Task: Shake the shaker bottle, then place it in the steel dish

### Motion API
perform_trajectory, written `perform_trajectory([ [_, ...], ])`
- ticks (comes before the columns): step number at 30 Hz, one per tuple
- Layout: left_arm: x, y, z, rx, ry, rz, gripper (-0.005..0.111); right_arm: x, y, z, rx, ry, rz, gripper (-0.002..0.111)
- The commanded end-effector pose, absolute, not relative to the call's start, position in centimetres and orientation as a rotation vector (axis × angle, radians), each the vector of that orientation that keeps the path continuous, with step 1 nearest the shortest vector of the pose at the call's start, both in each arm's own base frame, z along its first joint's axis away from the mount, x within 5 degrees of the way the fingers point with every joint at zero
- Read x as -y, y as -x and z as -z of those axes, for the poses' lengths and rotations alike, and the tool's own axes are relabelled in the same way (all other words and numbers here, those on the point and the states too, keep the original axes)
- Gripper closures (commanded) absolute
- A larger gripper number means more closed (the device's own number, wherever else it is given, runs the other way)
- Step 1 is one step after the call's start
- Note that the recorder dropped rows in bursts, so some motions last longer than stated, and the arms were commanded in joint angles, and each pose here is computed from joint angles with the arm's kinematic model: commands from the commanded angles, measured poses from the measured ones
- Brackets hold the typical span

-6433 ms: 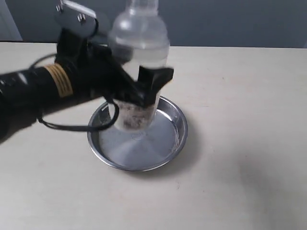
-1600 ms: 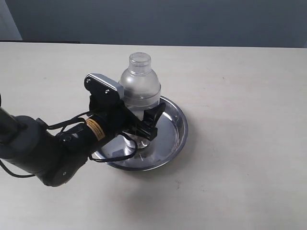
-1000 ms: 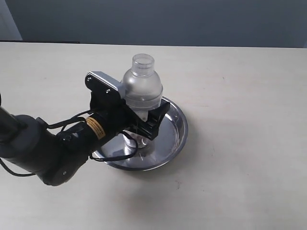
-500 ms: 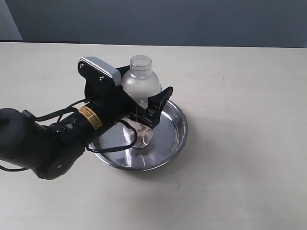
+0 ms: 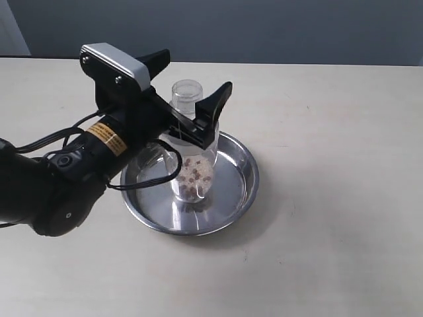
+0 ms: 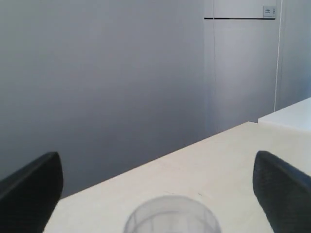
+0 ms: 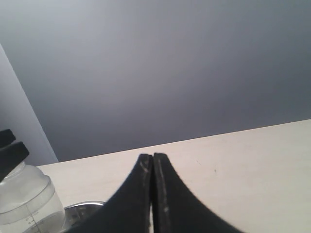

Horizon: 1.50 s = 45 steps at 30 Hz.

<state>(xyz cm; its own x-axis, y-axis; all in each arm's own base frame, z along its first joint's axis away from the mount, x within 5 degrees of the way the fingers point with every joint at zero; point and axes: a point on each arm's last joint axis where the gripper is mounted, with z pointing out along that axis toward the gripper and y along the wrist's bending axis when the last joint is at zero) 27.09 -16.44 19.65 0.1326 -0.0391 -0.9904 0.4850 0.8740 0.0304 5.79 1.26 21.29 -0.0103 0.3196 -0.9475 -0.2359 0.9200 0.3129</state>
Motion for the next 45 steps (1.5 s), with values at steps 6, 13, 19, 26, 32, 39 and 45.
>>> perform_trajectory([
  [6,15.7,-26.9,-22.0,-1.319,-0.361,0.352,0.001,-1.2,-5.8,-21.3,-1.516,-0.071,-0.43,0.109],
  [13,14.8,-25.7,-25.9,-1.201,-0.352,0.291,0.002,-1.2,-5.8,-21.3,-1.517,-0.07,-0.431,0.109],
  [19,12.1,-22.5,-30.7,-1.306,-0.406,0.136,0.026,-1.2,-5.8,-21.3,-1.517,-0.07,-0.431,0.109],
  [26,7.8,-15.1,-35.0,-1.438,-0.404,0.217,0.105,-1.2,-5.8,-21.2,-1.519,-0.067,-0.434,0.109],
  [32,5.9,-11.6,-34.9,-1.408,-0.361,0.305,0.105,-1.2,-5.8,-21.3,-1.518,-0.068,-0.432,0.109],
  [39,4.6,-10.5,-31.4,-1.426,-0.305,0.272,0.105,-1.2,-5.8,-21.3,-1.518,-0.068,-0.432,0.109],
  [45,2.7,-9.1,-26.6,-1.547,-0.244,0.195,0.105,-1.2,-5.8,-21.3,-1.516,-0.07,-0.431,0.109],
])
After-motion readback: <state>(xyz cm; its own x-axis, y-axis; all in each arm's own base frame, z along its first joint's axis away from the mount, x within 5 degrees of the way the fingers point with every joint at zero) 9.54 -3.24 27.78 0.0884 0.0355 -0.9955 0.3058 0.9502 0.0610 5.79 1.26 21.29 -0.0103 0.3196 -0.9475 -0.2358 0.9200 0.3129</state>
